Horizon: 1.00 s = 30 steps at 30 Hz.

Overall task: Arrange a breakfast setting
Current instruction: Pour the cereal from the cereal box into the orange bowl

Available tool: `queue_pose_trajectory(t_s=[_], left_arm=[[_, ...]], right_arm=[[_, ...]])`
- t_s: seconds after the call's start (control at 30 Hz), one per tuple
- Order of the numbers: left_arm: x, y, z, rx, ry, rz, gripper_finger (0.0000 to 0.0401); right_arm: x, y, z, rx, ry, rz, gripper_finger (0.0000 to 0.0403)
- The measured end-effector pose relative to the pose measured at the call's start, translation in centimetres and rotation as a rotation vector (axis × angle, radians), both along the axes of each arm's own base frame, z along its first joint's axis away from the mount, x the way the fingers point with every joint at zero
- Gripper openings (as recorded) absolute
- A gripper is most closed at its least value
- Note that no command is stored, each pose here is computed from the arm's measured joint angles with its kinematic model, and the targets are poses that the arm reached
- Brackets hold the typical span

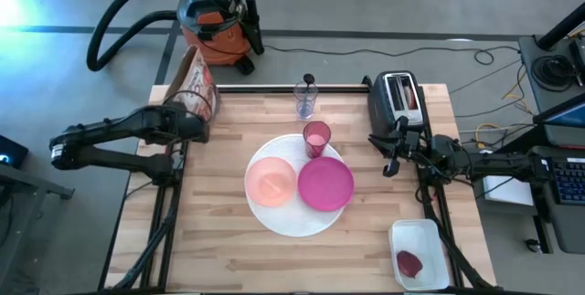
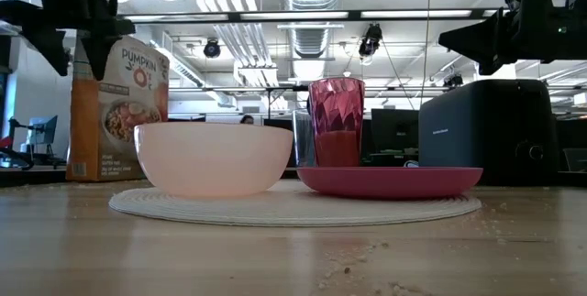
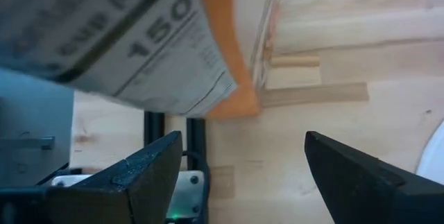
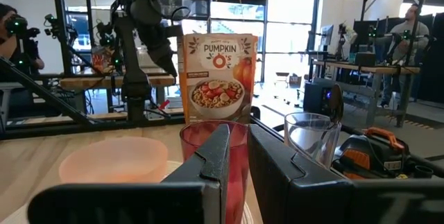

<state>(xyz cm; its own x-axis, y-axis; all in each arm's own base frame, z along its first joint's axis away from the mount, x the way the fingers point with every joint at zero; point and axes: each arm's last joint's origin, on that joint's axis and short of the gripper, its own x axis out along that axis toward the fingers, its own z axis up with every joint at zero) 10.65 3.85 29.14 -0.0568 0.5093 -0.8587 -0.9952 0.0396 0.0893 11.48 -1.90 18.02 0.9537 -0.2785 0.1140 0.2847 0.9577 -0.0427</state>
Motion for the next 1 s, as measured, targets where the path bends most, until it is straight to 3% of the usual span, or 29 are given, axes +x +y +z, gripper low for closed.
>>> queue_pose_trajectory(t_s=[0.13,0.4,0.57,0.87,1.0], left_arm=[[-0.1,-0.1,-0.1,-0.001,0.03,0.012,0.0302],[-0.1,0.1,-1.8,0.1,0.078,0.039,0.0332],[0.1,0.1,-3.7,0.184,0.049,0.059,0.0336],[0.6,0.7,-7.4,0.46,0.027,0.06,0.033],[0.5,0.7,-7.8,0.484,0.042,0.047,0.0322]], right_arm=[[0.0,0.0,0.0,0.0,0.0,0.0,0.0043],[0.0,0.0,0.0,0.0,0.0,0.0,0.0043],[0.0,0.0,0.0,0.001,0.001,0.0,0.0043],[0.0,0.0,0.0,0.0,0.001,0.0,0.0043],[0.0,0.0,0.0,0.0,0.001,0.0,0.0043]])
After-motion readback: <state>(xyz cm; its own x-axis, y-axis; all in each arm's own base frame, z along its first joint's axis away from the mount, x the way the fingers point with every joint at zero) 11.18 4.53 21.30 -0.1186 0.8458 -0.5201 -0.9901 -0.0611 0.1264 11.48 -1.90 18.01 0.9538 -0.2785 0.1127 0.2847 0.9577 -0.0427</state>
